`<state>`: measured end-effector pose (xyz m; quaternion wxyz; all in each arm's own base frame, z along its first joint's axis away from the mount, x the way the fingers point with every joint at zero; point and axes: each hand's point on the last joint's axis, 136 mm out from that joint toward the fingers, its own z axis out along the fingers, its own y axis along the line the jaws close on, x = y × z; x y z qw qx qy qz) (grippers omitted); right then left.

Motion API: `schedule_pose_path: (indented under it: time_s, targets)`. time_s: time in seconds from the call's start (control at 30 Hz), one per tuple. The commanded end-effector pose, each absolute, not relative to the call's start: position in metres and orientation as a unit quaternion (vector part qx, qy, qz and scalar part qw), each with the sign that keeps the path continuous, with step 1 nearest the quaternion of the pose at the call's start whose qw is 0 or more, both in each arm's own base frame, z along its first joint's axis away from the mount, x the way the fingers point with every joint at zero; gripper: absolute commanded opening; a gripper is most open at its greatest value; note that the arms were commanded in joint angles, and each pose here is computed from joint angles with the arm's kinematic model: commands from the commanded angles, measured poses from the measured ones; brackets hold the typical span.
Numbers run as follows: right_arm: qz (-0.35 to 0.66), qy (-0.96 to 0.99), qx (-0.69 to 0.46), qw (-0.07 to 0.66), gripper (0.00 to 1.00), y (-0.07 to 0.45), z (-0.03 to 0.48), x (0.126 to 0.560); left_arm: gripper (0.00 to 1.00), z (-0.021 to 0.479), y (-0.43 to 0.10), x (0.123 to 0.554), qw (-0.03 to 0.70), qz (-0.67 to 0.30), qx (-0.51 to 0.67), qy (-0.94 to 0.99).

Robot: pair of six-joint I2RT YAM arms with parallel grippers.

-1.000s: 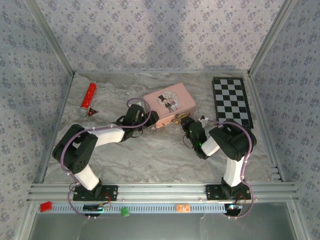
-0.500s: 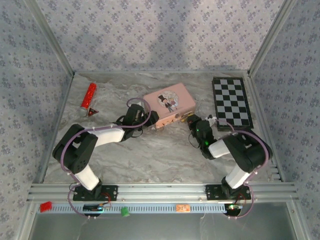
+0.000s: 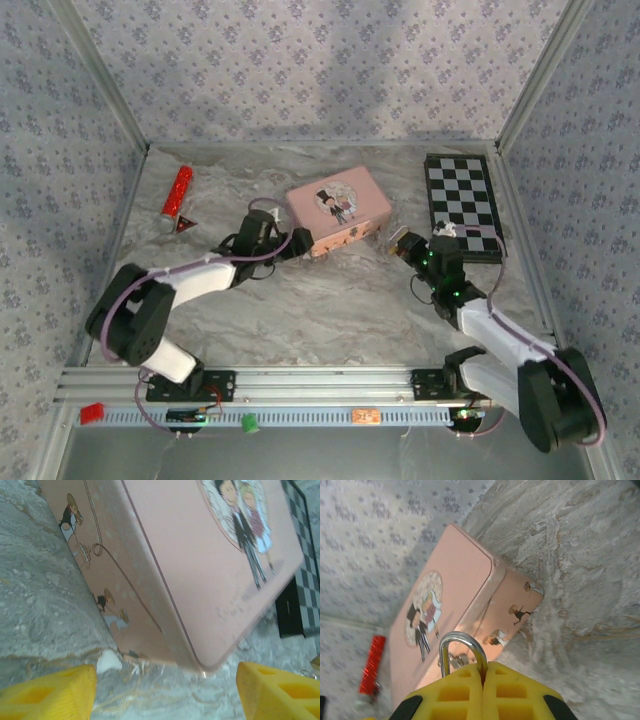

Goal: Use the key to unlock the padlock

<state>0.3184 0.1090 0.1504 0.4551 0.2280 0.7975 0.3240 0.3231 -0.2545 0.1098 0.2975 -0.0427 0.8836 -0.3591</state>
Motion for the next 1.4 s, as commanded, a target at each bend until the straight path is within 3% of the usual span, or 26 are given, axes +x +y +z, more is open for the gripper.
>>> schedule_pose_path:
  time_s: [0.0,0.2,0.43,0.87,1.37]
  targets:
    - [0.263,0.857,0.120,0.427,0.00,0.110,0.149,0.294,0.75,0.122,-0.238,0.303,0.325,-0.345,0.011,0.881]
    - [0.200,0.897,0.033,0.393,0.00,0.100,0.152,0.267,0.79,0.150,-0.178,0.282,0.439,-0.306,0.010,0.845]
    - [0.176,0.923,0.030,0.342,0.00,0.091,0.141,0.243,0.89,0.178,-0.107,0.264,0.535,-0.250,-0.049,0.806]
    - [0.107,0.956,0.037,0.271,0.00,0.077,0.120,0.233,0.97,0.166,-0.076,0.255,0.544,-0.229,-0.087,0.803]
    - [0.090,0.967,0.048,0.233,0.00,0.086,0.084,0.262,0.98,0.155,-0.070,0.255,0.534,-0.227,-0.101,0.808]
